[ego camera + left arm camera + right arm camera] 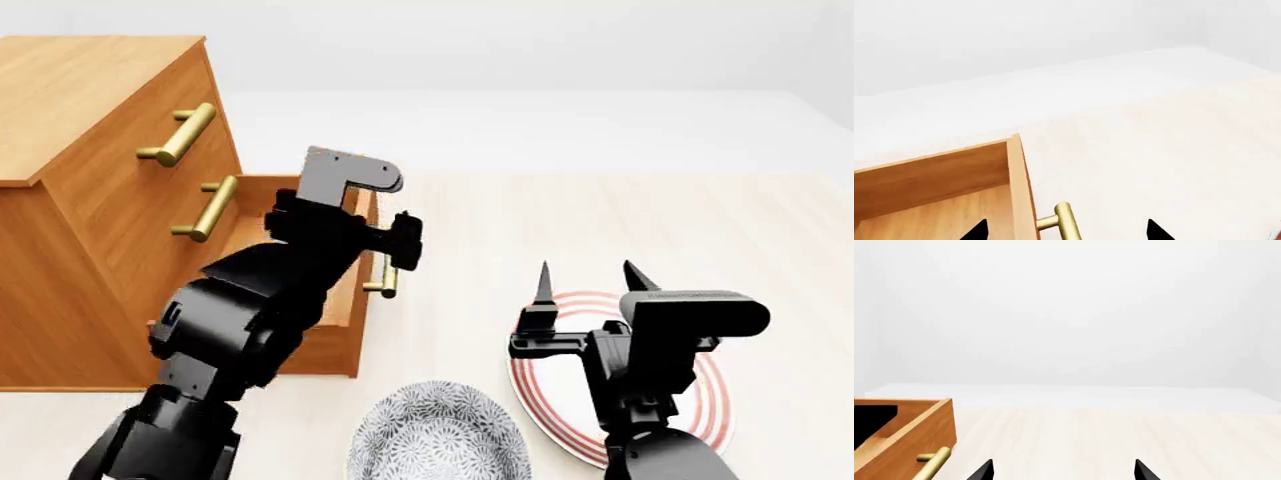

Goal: Open the bottom drawer of the cabinet.

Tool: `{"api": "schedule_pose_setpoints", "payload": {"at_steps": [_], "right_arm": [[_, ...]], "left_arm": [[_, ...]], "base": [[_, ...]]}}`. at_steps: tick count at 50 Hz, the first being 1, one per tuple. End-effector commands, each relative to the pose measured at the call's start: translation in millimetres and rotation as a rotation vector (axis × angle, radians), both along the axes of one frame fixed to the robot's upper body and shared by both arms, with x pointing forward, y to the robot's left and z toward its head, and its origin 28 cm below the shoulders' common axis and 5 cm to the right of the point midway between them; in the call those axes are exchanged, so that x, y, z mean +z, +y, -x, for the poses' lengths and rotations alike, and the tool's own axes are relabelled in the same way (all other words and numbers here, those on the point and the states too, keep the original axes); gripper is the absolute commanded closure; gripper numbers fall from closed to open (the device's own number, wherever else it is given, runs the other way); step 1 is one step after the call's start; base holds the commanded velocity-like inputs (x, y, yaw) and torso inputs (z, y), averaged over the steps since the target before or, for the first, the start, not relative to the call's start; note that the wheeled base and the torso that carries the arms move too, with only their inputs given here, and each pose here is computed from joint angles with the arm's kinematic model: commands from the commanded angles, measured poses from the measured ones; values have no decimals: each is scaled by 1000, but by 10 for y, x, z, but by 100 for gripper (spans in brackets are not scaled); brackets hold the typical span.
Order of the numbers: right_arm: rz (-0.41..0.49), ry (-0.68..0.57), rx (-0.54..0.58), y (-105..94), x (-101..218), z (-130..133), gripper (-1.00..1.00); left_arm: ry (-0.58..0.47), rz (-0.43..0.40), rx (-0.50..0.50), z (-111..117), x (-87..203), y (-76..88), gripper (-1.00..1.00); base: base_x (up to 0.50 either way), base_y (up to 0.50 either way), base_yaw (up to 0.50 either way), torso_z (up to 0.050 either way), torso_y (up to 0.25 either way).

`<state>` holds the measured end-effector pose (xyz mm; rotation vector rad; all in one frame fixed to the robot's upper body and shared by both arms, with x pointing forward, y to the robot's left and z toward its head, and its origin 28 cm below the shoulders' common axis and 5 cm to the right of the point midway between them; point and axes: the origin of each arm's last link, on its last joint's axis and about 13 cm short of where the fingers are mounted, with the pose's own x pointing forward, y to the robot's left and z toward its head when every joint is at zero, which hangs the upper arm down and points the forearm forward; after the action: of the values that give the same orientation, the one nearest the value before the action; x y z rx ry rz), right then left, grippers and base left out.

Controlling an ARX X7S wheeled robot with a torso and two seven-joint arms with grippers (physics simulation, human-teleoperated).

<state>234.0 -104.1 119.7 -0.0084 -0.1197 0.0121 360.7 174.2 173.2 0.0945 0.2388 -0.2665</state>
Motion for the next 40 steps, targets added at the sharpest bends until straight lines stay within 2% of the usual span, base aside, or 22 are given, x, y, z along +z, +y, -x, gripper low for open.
{"api": "schedule_pose_setpoints", "payload": {"at_steps": [1, 3, 8, 15, 18, 19, 32, 40], "right_arm": [[25, -110, -3, 34, 266, -12, -100], [25, -145, -4, 42, 320, 1, -100], [38, -278, -3, 62, 566, 39, -100], [59, -423, -10, 73, 804, 104, -100], [70, -481, -8, 85, 887, 123, -100], [75, -498, -13, 89, 912, 125, -100], [74, -596, 16, 143, 1089, 187, -100], [79, -635, 29, 151, 1179, 251, -100]], "left_arm": [[-467, 110, 58, 560, 429, 29, -100], [-501, 125, 51, 671, 483, 50, -100], [-649, 90, 48, 990, 548, 82, -100], [-727, 70, 70, 1185, 529, 101, -100], [-733, 75, 63, 1221, 509, 102, -100], [-759, 54, 77, 1233, 501, 105, -100], [-773, 35, 51, 1273, 439, 89, -100], [-819, 28, 51, 1351, 500, 75, -100]], "base": [[0, 0, 0, 0, 0], [0, 0, 0, 0, 0], [0, 0, 0, 0, 0], [0, 0, 0, 0, 0], [0, 0, 0, 0, 0], [0, 0, 0, 0, 0], [0, 0, 0, 0, 0], [0, 0, 0, 0, 0]]}}
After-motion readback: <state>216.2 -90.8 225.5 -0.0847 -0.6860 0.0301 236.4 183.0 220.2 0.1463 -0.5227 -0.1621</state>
